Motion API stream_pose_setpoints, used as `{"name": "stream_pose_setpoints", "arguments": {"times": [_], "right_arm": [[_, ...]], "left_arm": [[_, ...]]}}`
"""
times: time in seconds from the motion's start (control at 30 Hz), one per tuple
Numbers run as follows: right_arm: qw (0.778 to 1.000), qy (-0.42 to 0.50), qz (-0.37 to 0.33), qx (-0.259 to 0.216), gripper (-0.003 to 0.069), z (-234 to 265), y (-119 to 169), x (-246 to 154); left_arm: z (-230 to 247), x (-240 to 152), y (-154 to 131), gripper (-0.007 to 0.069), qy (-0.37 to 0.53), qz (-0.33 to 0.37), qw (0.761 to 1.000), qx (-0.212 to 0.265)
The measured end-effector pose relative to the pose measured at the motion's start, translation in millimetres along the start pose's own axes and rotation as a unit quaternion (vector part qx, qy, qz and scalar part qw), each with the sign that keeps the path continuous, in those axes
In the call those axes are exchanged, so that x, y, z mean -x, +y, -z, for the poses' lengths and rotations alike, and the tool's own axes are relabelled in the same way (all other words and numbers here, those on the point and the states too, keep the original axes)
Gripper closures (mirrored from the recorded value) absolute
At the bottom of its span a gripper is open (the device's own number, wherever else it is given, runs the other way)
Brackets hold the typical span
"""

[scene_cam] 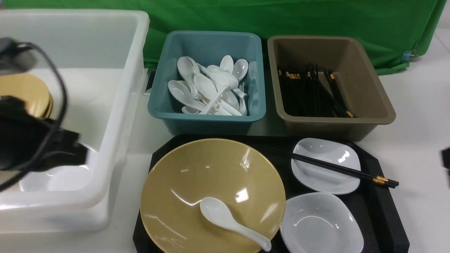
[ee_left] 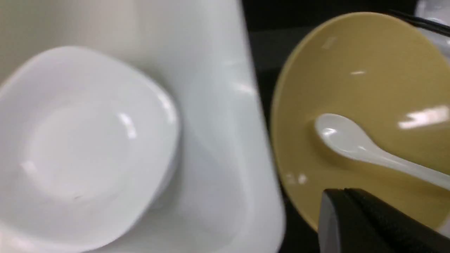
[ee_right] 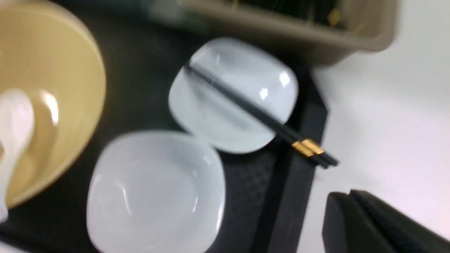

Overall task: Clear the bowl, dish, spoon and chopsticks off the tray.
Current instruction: Use the right arm to grab the chopsticks

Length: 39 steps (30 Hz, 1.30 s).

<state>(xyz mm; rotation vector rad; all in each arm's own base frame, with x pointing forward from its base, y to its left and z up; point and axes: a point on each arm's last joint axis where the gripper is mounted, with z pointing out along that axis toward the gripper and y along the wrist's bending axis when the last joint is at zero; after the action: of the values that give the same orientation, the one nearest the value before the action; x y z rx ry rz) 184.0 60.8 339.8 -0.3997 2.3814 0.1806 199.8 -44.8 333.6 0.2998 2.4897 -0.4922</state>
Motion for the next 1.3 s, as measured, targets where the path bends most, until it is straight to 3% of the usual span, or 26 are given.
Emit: {"name": "stream_pose_setpoints", "arguments": {"times": [0.03,0.2,0.43,0.57,0.6,0.63,0.7,0.77,1.13,1.2,1.3], "right_arm": [[1.0,-0.001,0.004,0.003,0.0667,2,1,2],[0.976,0.145,0.123,0.106,0.0668,-62,12,46],[0.96,0.194,0.154,0.132,0.0638,-135,14,73],[0.952,0.202,0.186,0.138,0.0465,-175,20,70],[0.948,0.204,0.199,0.141,0.0383,-186,22,67],[0.948,0.203,0.2,0.14,0.0383,-186,22,68],[0.941,0.205,0.229,0.14,0.0264,-205,26,63],[0.935,0.212,0.25,0.131,0.0219,-220,26,58],[0.93,0.216,0.276,0.108,0.0203,-253,22,47],[0.927,0.227,0.276,0.111,0.0235,-257,22,43],[0.926,0.232,0.276,0.112,0.0373,-259,21,42]], "left_arm": [[-1,1,-2,0.0633,0.001,-0.004,1.0,-0.003],[-29,16,-53,0.0635,0.05,-0.103,0.992,-0.054],[-58,50,-100,0.0635,0.031,-0.173,0.979,-0.102],[-78,65,-116,0.0632,0.015,-0.201,0.971,-0.13],[-83,67,-117,0.0631,0.017,-0.202,0.97,-0.133],[-86,67,-117,0.0631,0.02,-0.201,0.97,-0.133],[-99,69,-116,0.0631,0.034,-0.202,0.97,-0.131],[-110,67,-114,0.0631,0.05,-0.203,0.97,-0.127],[-122,66,-110,0.0631,0.064,-0.215,0.968,-0.111],[-122,66,-109,0.0631,0.064,-0.215,0.968,-0.11],[-122,66,-109,0.0631,0.064,-0.217,0.968,-0.109]]}}
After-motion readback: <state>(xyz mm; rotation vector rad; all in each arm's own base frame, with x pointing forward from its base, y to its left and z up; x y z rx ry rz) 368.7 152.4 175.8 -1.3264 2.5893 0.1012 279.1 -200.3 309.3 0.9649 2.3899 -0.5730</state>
